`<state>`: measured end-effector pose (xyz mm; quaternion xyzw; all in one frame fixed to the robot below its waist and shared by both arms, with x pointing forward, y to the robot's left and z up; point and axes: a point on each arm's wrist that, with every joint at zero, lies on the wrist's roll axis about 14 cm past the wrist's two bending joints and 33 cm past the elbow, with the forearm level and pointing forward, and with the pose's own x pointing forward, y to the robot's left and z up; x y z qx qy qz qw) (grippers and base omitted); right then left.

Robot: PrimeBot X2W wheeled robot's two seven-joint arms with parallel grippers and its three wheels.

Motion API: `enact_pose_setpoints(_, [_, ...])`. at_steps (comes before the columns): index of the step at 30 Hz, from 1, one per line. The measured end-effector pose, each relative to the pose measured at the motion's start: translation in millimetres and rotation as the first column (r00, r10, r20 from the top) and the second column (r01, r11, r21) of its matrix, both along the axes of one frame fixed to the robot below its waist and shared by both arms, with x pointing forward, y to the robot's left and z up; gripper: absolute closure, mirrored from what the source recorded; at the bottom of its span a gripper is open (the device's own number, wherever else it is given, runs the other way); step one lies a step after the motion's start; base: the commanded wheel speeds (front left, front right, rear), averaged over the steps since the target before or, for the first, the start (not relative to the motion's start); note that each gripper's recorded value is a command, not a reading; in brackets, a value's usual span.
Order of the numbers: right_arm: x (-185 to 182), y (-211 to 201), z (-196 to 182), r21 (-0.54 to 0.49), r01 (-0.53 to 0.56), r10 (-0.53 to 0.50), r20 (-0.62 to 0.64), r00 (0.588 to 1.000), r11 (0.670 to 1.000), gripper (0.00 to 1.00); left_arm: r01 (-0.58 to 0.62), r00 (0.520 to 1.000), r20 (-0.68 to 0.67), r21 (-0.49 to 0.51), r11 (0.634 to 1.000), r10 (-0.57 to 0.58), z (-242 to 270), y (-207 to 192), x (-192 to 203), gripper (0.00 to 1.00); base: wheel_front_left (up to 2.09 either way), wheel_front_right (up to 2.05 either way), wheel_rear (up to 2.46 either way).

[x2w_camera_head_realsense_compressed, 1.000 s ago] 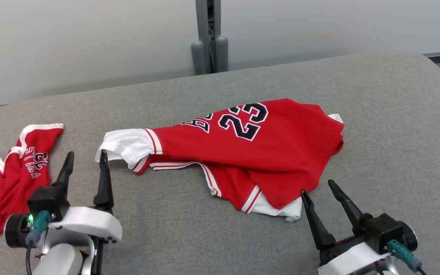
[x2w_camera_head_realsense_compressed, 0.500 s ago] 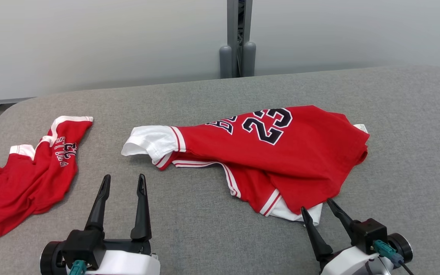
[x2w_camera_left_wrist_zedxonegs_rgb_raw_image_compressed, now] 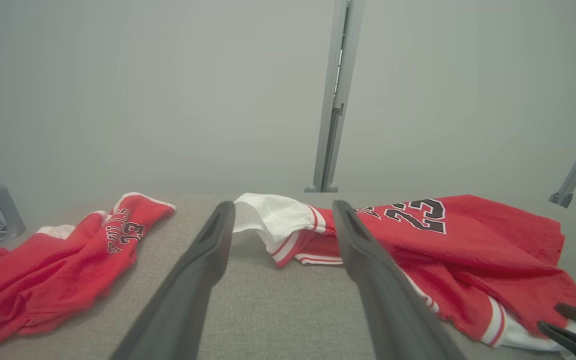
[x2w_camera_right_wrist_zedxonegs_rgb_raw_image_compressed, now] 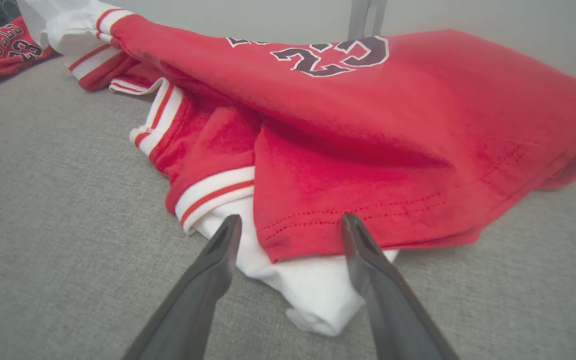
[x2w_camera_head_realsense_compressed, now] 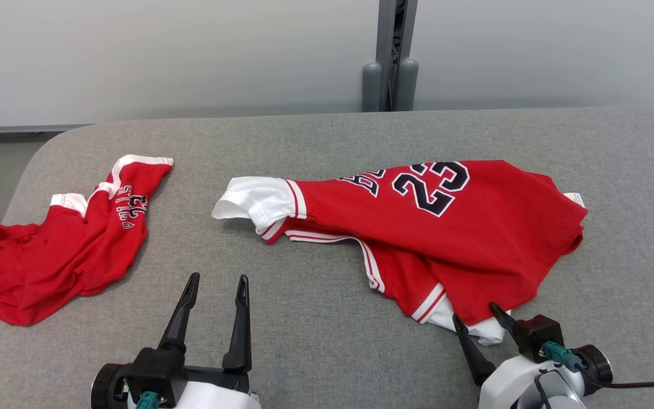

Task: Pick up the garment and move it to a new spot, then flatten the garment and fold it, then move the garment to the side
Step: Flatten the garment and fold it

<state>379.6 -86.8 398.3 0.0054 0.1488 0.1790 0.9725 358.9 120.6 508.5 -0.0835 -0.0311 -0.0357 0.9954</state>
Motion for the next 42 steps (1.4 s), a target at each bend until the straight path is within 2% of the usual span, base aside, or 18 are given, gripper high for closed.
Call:
enact_pose_setpoints(1, [0, 1, -3, -0.004, -0.003, 0.003, -0.009, 1.0, 1.0, 0.0, -0.001, 1.0, -0.003, 0.001, 1.0, 0.001, -1, 1, 0, 0.0, 0.0, 0.0, 0.0])
enact_pose_setpoints(2, [0, 1, -5, -0.007, -0.005, 0.005, -0.017, 1.0, 1.0, 0.3, -0.001, 1.0, -0.006, 0.0, 1.0, 0.001, -2, 1, -1, 0.0, 0.0, 0.0, 0.0])
enact_pose_setpoints(4, [2, 2, -7, -0.01, -0.009, 0.009, -0.025, 1.0, 1.0, 0.82, -0.002, 1.0, -0.007, 0.003, 1.0, 0.002, -3, 2, -1, 0.0, 0.0, 0.0, 0.0])
enact_pose_setpoints(5, [3, 2, -7, -0.011, -0.011, 0.011, -0.026, 1.0, 1.0, 1.0, -0.005, 1.0, -0.008, 0.004, 1.0, 0.005, -3, 3, -1, 0.0, 0.0, 0.0, 0.0])
enact_pose_setpoints(13, [9, -5, -2, 0.002, 0.021, -0.021, -0.013, 1.0, 1.0, 1.0, 0.002, 1.0, -0.008, 0.024, 1.0, -0.001, -5, 4, 2, 0.0, 0.0, 0.0, 0.0])
enact_pose_setpoints(22, [14, -52, 9, -0.039, 0.148, -0.146, 0.043, 0.988, 0.988, 1.0, 0.052, 0.998, -0.02, 0.027, 0.998, -0.052, -11, -9, 9, 0.0, 0.0, 0.0, 0.0])
enact_pose_setpoints(26, [18, -94, 16, -0.079, 0.244, -0.238, 0.081, 0.968, 0.966, 1.0, 0.071, 0.997, -0.028, 0.029, 0.997, -0.07, -14, -14, 13, 0.0, 0.0, 0.0, 0.0])
enact_pose_setpoints(27, [18, -94, 16, -0.079, 0.244, -0.238, 0.081, 0.968, 0.966, 1.0, 0.071, 0.997, -0.028, 0.029, 0.997, -0.07, -14, -14, 13, 0.0, 0.0, 0.0, 0.0])
enact_pose_setpoints(34, [17, -158, 29, -0.138, 0.388, -0.37, 0.141, 0.918, 0.911, 1.0, 0.095, 0.995, -0.042, 0.033, 0.995, -0.094, -20, -18, 18, 0.0, 0.0, 0.0, 0.0])
enact_pose_setpoints(40, [25, -184, 70, -0.161, 0.457, -0.401, 0.287, 0.87, 0.875, 1.0, 0.11, 0.992, -0.062, 0.036, 0.993, -0.108, -28, -21, 21, 0.0, 0.0, 0.0, 0.0])
enact_pose_setpoints(42, [22, -181, 66, -0.174, 0.447, -0.391, 0.281, 0.876, 0.877, 1.0, 0.121, 0.991, -0.066, 0.034, 0.992, -0.119, -29, -23, 22, 0.0, 0.0, 0.0, 0.0])
